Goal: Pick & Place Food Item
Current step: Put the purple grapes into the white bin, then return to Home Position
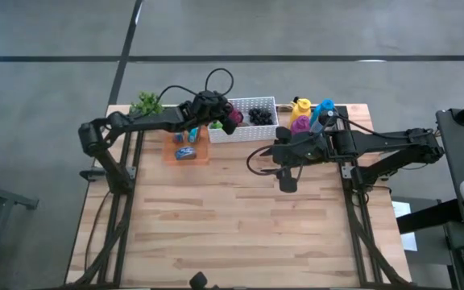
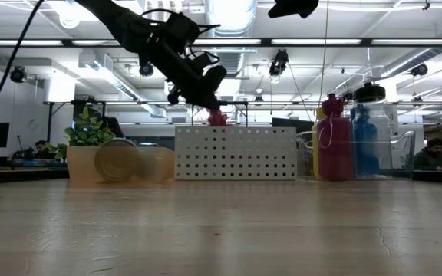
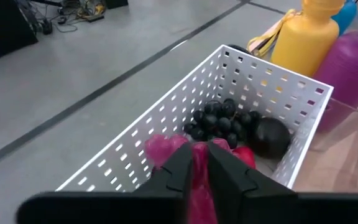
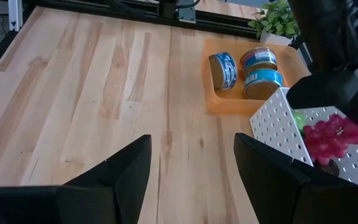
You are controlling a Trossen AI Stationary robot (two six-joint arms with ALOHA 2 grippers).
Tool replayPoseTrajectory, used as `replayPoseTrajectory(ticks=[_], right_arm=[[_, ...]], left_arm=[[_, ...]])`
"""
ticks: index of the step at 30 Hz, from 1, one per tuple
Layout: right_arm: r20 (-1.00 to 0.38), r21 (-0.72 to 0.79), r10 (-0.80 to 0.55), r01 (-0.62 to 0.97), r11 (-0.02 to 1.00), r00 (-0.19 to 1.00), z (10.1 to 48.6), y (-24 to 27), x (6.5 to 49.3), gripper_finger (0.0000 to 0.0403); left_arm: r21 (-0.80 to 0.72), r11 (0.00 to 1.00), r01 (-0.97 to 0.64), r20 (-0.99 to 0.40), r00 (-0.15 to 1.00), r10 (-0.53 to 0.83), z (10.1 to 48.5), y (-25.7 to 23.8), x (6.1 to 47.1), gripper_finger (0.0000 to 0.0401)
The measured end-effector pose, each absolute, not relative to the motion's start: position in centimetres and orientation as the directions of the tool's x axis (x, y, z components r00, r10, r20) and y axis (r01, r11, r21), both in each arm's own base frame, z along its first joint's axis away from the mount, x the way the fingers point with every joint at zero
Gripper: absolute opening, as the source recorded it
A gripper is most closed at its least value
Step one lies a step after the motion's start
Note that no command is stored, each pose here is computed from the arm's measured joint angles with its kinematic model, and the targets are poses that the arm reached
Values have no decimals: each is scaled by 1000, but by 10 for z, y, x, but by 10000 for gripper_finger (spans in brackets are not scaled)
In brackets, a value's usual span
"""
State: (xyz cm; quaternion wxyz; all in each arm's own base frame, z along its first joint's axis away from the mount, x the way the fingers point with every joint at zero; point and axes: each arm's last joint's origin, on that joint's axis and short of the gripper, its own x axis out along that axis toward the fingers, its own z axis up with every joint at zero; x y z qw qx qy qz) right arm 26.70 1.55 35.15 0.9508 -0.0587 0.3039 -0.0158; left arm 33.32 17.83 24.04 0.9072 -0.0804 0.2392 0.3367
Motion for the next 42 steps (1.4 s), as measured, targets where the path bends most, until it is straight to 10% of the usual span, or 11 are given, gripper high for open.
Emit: replayPoseTrajectory(ticks=[13,24,31,42], right_arm=[[-577,-120,-66,-4,993,814,351,16,267,224],[-549,-115,-79,18,993,832,360,15,258,131],[-501,-123,-75,15,992,862,372,14,242,18],[-376,-75,52,-86,993,925,345,21,214,9]], left_arm=[[26,767,-641,-462,673,577,264,171,321,130],[51,850,-524,-497,725,477,329,101,267,9],[47,924,-380,-426,829,363,333,46,228,3],[-11,967,-254,-213,946,245,286,12,164,2]])
